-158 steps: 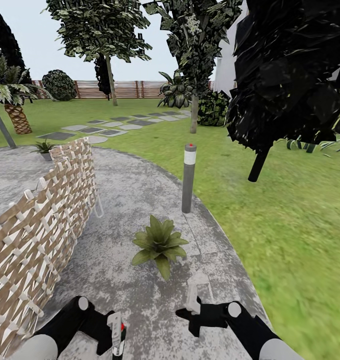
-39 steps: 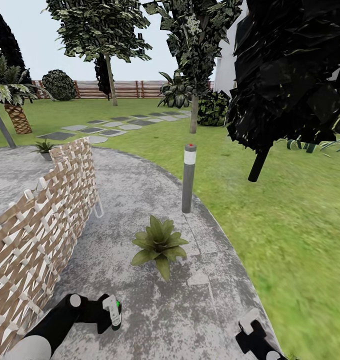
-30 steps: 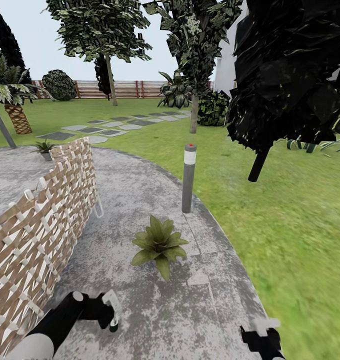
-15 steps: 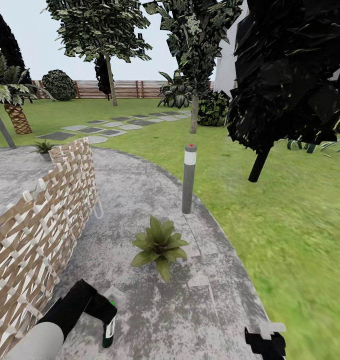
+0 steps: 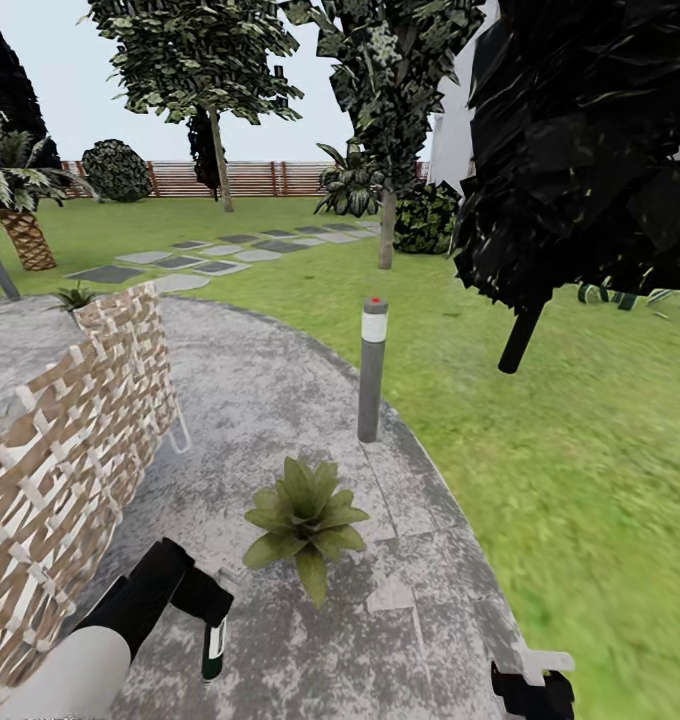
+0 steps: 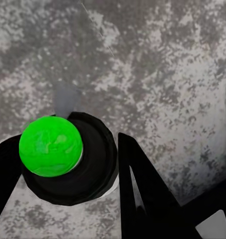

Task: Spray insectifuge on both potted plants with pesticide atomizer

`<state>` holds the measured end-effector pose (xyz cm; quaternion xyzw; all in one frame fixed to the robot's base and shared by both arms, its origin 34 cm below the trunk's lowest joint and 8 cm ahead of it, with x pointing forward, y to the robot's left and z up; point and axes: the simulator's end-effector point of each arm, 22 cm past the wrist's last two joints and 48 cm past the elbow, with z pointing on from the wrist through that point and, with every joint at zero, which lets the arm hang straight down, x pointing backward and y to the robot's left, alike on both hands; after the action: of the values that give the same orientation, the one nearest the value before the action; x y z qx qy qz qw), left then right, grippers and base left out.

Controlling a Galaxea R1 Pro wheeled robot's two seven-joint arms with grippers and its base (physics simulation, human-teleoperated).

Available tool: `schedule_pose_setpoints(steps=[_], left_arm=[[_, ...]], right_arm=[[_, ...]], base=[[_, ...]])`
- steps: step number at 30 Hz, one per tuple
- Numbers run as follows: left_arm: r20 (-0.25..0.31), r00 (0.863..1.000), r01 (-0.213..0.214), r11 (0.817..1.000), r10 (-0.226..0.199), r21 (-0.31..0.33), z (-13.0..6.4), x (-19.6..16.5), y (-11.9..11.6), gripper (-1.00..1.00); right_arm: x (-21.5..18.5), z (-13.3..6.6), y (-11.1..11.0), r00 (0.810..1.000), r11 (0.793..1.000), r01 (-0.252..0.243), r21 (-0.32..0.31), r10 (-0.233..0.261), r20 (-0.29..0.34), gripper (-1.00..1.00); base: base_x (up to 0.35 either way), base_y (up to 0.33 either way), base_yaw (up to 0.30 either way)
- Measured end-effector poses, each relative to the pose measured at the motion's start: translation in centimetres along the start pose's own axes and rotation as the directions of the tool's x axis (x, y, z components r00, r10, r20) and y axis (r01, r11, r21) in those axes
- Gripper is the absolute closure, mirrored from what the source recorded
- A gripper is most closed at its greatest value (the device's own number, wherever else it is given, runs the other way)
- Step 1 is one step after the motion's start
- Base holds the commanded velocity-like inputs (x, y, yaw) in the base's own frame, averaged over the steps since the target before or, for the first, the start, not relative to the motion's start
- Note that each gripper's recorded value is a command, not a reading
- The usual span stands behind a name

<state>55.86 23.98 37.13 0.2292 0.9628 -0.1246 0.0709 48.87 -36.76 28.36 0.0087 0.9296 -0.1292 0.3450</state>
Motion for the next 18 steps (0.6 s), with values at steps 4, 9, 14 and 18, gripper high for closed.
schedule_pose_setpoints(steps=[4, 9, 14, 18], left_arm=[[-0.004, 1.0, 0.006, 1.0, -0.006, -0.008, -0.3, 0.1, 0.6, 1.0], [-0.022, 1.0, 0.006, 0.999, -0.005, 0.045, 0.1, 0.9, -0.5, 1.0], [-0.083, 0.996, -0.027, 0.998, 0.032, 0.055, -0.5, 2.9, 0.5, 1.0], [-0.141, 0.988, -0.056, 0.998, 0.061, 0.036, -0.5, 4.8, 1.2, 1.0]], right_arm=[[0.0, 0.0, 0.2, 1.0, 1.0, 0.0, -0.002, 0.0, 0.001, -1.0], [0.0, 0.0, 0.2, 1.0, 1.0, 0.001, -0.003, -0.001, -0.001, -1.0], [0.1, 0.0, 0.2, 1.0, 1.0, 0.001, -0.003, -0.001, -0.001, -1.0], [0.1, 0.0, 0.2, 1.0, 1.0, 0.001, -0.003, -0.001, -0.002, -1.0]], base=[[0.3, -0.077, 0.0], [0.054, -0.005, 0.0], [0.002, 0.0, 0.0], [0.055, 0.02, 0.0]])
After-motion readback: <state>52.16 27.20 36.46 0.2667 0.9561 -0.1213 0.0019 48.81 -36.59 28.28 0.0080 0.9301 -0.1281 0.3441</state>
